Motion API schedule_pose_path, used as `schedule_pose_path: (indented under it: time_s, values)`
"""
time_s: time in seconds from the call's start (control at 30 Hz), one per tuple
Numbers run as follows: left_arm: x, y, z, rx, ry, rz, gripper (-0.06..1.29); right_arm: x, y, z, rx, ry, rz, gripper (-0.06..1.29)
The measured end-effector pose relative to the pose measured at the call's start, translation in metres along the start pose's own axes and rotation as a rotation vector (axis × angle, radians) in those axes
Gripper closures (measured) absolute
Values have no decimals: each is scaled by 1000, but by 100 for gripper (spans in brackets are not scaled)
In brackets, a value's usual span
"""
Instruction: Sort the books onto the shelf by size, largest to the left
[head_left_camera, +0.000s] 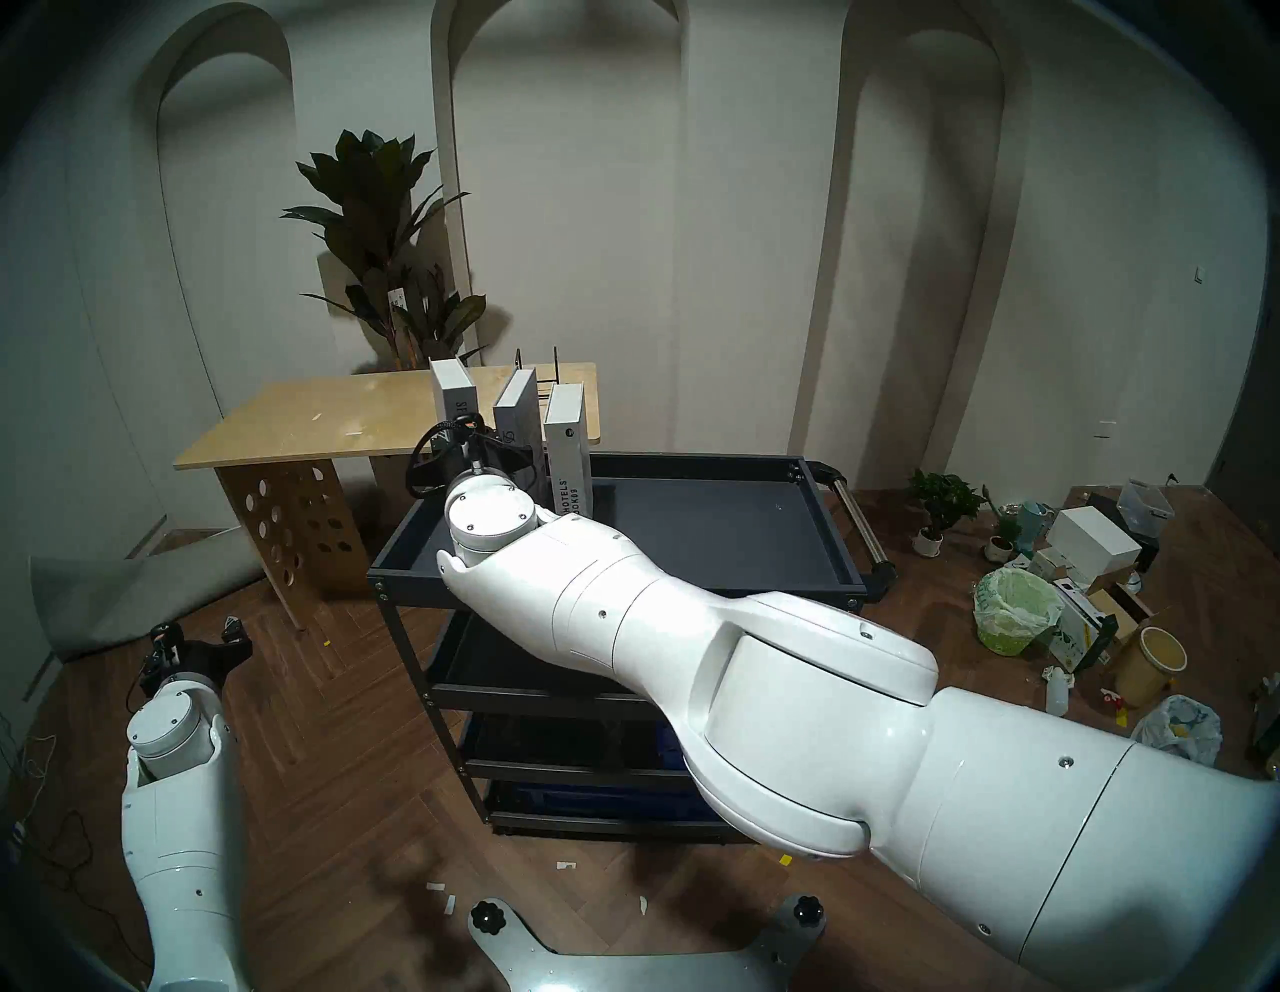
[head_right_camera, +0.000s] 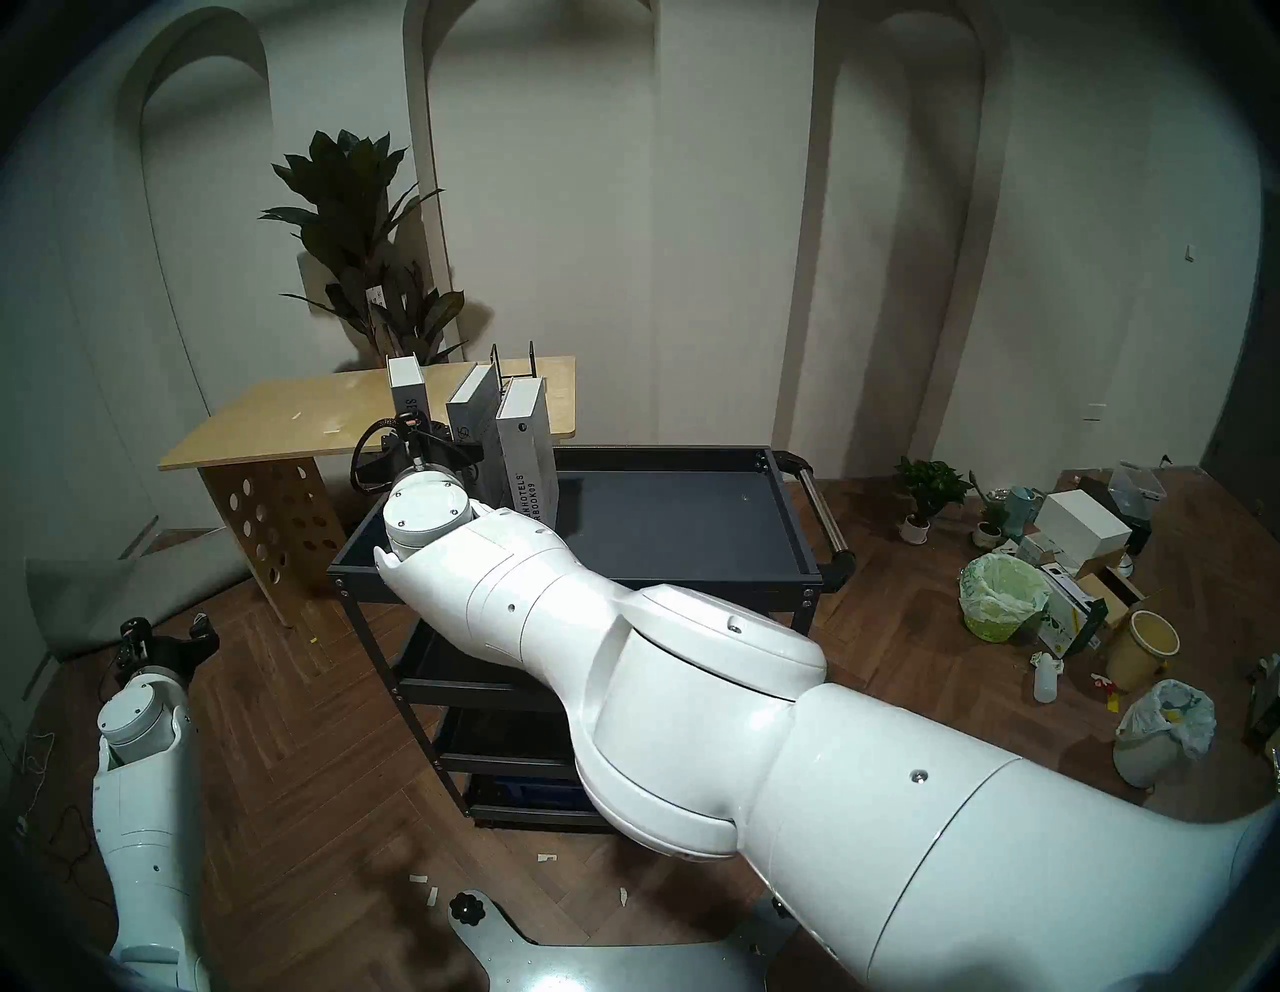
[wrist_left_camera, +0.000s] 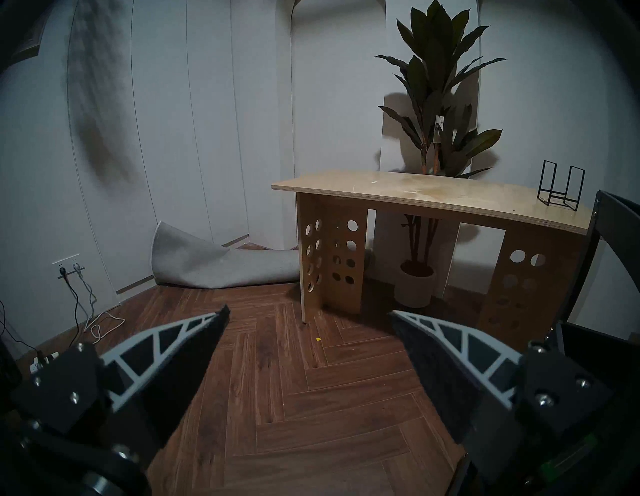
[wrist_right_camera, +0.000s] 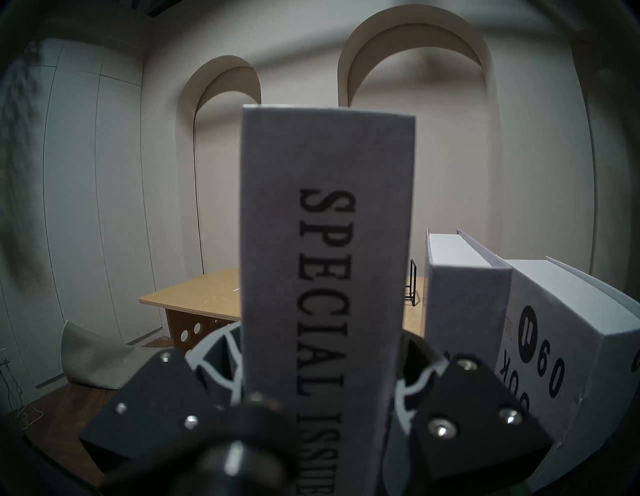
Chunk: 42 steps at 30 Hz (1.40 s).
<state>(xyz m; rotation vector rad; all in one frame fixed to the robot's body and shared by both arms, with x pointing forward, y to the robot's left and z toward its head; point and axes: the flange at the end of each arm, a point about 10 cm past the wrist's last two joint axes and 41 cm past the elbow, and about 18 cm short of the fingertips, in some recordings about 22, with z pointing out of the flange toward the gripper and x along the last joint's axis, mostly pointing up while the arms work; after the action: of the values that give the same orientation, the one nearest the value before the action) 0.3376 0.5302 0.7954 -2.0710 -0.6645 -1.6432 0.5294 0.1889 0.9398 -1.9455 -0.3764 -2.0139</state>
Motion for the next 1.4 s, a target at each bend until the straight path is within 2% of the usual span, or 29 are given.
schedule_pose_path:
  time_s: [0.73,0.97,1.1,1.17,1.4]
  values:
    - [-8,14,7,-32,-24,-2,0,-10,5,-1,16,11,-58,73]
    - [-8,17,9,-40,-26,-1,0,-13,7,-1,18,10,-71,67]
    - [-8,19,10,-44,-27,-1,0,-14,7,-1,19,10,-76,44]
    - [-8,20,11,-46,-28,-1,0,-14,7,-1,19,10,-78,40]
    - [-6,23,13,-51,-27,-1,0,-12,7,-1,21,16,-81,2]
